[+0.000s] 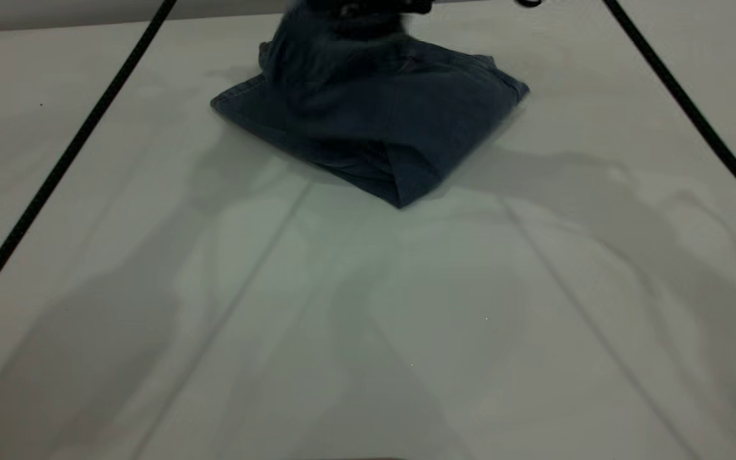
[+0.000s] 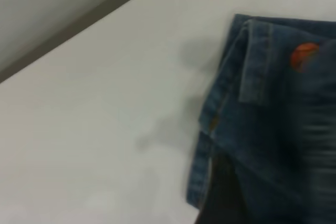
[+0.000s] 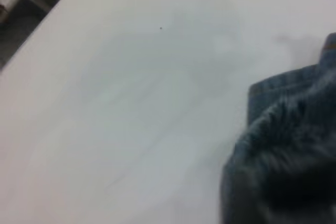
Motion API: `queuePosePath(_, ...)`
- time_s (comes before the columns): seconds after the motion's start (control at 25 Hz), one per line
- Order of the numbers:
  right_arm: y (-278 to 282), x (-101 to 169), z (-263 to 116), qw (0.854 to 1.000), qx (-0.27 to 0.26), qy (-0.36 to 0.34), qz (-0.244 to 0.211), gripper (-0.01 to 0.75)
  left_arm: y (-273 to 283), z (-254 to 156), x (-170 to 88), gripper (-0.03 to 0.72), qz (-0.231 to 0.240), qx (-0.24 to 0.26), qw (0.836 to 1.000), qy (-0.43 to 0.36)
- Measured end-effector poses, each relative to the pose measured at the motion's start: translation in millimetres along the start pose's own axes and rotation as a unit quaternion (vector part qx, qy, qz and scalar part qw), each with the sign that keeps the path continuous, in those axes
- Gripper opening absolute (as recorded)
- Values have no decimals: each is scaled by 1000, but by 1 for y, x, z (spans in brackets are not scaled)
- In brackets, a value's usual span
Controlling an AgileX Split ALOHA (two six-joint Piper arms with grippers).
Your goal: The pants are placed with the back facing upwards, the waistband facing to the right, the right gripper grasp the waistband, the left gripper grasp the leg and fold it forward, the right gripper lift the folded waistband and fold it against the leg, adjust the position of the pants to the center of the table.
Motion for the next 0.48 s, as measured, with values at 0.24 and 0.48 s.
queuePosePath(0.24, -2, 0, 3, 1000, 15, -22, 3, 672, 0, 0, -2, 473, -9, 0, 1000, 2)
queuePosePath(0.48, 31, -25, 9, 996, 65, -37, -44, 658, 0, 0, -14, 473, -55, -2, 998, -33)
Point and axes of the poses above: a point on each arm's last joint axis where the gripper is mounted, y pointing back along that axis away from the gripper, x along the wrist's bending axis when the last joint is at zero, z = x × y, the point moved 3 cm from there along -y, pointing out along that axis toward the gripper, and after that the axes turned 8 degrees about y, right-handed, at the moved point
